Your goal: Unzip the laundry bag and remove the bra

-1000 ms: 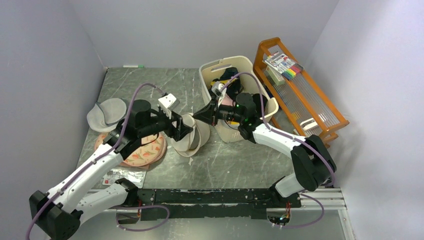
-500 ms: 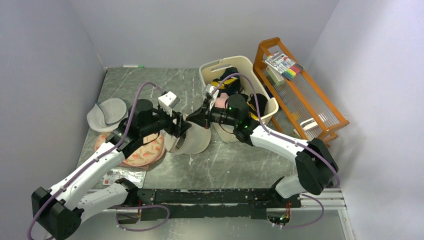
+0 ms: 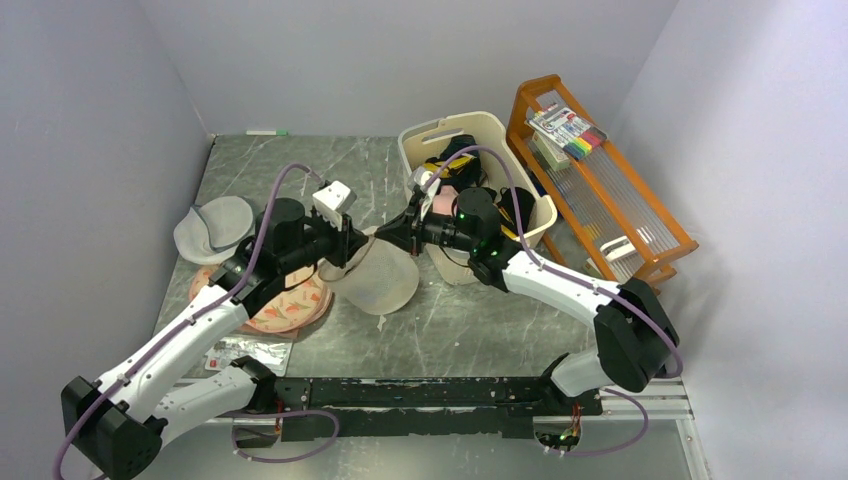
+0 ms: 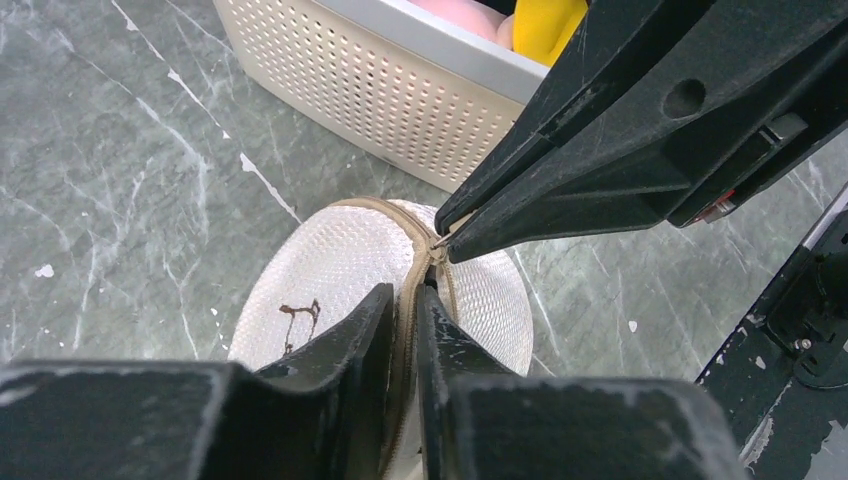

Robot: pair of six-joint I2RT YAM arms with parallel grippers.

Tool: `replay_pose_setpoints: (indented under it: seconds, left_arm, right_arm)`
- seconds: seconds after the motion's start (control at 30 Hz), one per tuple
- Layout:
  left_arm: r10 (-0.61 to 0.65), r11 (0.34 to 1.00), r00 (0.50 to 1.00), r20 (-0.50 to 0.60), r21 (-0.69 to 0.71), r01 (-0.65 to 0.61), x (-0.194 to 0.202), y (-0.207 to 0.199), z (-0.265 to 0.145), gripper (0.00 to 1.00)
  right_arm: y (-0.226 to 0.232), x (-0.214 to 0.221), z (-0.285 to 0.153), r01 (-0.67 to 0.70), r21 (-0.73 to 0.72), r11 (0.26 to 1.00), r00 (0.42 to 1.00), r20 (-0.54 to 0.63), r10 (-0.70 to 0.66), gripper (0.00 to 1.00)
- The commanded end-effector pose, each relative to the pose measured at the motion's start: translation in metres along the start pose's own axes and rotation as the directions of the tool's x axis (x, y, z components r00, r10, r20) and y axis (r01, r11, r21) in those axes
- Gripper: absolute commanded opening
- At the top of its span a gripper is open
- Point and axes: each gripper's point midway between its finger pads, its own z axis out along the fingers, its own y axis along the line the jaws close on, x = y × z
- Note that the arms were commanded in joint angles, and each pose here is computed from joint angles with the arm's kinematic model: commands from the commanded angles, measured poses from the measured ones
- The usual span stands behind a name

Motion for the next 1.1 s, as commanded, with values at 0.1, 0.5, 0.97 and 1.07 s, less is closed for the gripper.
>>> replay_pose_setpoints:
  seconds: [0.1, 0.5, 0.97, 1.07]
  left_arm:
    - [0.035, 0.999, 0.989, 0.142, -0.043, -0.029, -0.037, 0.003, -0.022, 0.12]
    - [0.078, 0.995, 0.928, 0.365, -0.081, -0.052, -0.069, -0.001, -0.071, 0.07]
    - [0.032, 0.997, 0.997, 0.072, -0.078, -0.027, -0.026, 0.012, -0.014, 0.29]
    - [0.026, 0.999, 0.999, 0.029, -0.043, -0.025, -0.018, 0.007, -0.006, 0.47]
  right_arm:
    - [-0.007, -0.019, -0.010, 0.049, 0.036, 0.998, 0.997, 0.053, -0.051, 0.00]
    - [-0.031, -0.007, -0.023, -0.106, -0.020, 0.994, 0.992, 0.072, 0.107, 0.00]
    - [-0.019, -0.018, -0.022, -0.117, -0.101, 0.988, 0.988, 0.088, 0.126, 0.00]
    - [-0.013, -0.018, -0.021, -0.115, -0.124, 0.986, 0.988, 0.084, 0.125, 0.00]
